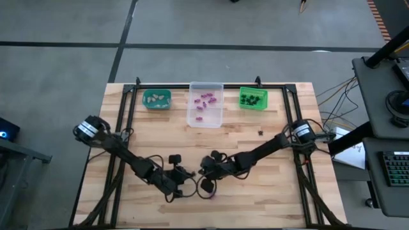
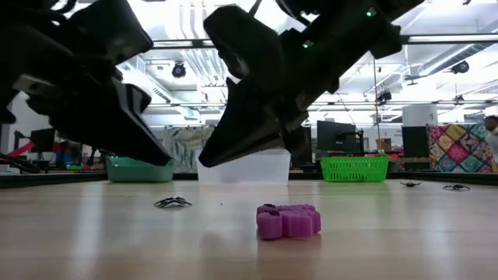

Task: Sort Halloween decoration
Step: Put the black spider toy into the green bin

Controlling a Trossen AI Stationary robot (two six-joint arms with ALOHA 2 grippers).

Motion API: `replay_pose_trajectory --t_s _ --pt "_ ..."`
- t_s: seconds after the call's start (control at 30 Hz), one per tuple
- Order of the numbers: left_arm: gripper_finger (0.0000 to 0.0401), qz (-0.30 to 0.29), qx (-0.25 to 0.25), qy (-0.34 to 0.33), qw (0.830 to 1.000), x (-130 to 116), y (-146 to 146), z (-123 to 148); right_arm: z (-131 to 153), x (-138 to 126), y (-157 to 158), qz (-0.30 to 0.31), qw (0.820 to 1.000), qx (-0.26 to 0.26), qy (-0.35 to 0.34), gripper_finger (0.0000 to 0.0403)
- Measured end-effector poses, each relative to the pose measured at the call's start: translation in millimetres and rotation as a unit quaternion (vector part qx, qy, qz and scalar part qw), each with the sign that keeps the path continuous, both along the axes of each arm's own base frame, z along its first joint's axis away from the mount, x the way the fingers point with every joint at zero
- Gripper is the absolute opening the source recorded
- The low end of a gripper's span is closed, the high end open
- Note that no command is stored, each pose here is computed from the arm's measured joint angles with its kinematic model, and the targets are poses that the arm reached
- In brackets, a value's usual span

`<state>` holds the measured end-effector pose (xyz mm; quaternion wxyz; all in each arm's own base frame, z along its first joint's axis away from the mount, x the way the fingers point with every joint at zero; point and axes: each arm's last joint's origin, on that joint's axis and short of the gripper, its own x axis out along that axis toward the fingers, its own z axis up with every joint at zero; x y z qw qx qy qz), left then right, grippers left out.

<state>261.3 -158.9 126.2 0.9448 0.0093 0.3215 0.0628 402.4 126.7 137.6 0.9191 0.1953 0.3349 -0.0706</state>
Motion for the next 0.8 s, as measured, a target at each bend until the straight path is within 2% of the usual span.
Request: replay_pose_trajectory --t_s 0.07,0.17,0.27,0.5,0.67,0.8 --pt "0.0000 0.013 -0.003 0.005 1.000 -4 3 4 0 0 -1 0.012 1.000 -0.016 0.004 0.0013" --pt "0.0001 0.045 -0.034 -0.005 0.998 -4 4 7 2 -4 -2 0.038 0.998 -0.044 0.026 0.0019" --pt "0.0019 0.045 -0.058 -0.001 0.997 -3 2 8 16 -14 -1 0.064 0.994 -0.079 0.048 0.0024" --pt "0.0111 0.051 -0.039 0.012 0.998 0 -1 -5 43 -28 -6 0.068 0.986 -0.142 0.050 0.0023" --pt "0.0173 0.062 -0.030 0.022 0.997 2 -2 -20 40 -29 -7 0.066 0.984 -0.156 0.052 0.0022" --pt "0.0192 0.078 -0.020 0.023 0.997 2 -1 -28 30 -30 -7 0.066 0.984 -0.155 0.049 0.0022"
